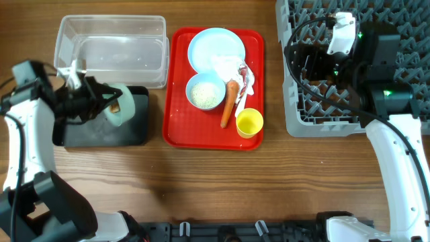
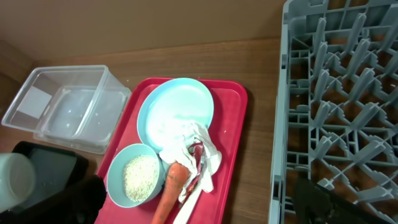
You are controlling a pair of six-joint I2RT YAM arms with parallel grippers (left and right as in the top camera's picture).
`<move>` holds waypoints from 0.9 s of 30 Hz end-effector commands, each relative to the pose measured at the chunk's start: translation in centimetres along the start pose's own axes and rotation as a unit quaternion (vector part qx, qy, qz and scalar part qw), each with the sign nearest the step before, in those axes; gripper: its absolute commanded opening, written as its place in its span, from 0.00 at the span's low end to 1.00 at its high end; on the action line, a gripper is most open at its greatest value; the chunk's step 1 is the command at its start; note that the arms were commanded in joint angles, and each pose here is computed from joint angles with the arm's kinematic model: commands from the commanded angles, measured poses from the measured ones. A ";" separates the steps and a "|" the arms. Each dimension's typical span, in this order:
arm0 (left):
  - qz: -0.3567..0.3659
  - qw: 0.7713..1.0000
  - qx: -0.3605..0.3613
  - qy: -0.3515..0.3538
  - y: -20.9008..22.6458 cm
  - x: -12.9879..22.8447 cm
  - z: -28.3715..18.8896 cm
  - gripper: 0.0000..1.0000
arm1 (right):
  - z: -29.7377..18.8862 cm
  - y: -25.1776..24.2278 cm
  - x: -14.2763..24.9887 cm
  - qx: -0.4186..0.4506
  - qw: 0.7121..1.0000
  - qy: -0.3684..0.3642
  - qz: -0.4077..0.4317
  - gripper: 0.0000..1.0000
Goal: Sort waste into correct bins and load items into the dishwasher rack
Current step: 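Carry the bowl left and tip the scrap onto the black tray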
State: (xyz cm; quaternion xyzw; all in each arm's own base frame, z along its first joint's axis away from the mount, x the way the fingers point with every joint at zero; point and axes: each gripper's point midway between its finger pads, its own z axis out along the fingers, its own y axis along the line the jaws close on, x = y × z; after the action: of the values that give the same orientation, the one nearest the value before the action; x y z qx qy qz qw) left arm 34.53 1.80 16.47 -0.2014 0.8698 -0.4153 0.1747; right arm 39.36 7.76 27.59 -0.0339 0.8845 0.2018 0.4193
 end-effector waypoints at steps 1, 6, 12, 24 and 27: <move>0.022 0.986 0.162 -0.031 -1.3 0.0 -2.1 0.04 | -0.3 0.0 -0.8 0.001 1.000 -0.009 0.005 0.99; 0.005 0.963 0.257 -0.074 0.4 -0.6 -3.8 0.04 | -0.3 0.0 -0.7 0.001 1.000 -0.007 0.006 0.99; -0.042 0.949 0.302 -0.080 3.4 -1.6 -2.7 0.04 | -0.3 0.0 -0.5 0.002 1.000 -0.003 0.006 0.99; -0.133 0.939 0.313 -0.051 4.0 -1.2 -2.2 0.04 | -0.3 0.0 -0.6 0.002 1.000 -0.006 0.005 0.99; -0.111 0.942 0.312 -0.055 3.2 -1.4 -2.5 0.04 | -0.3 0.0 -0.7 0.002 1.000 -0.007 0.004 0.99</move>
State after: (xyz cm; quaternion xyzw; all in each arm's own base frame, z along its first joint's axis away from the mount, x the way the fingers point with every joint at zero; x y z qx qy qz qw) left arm 33.70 5.91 14.25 -0.2693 0.6641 -0.6644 0.2124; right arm 39.17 7.75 27.34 -0.0327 0.8873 0.2017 0.4134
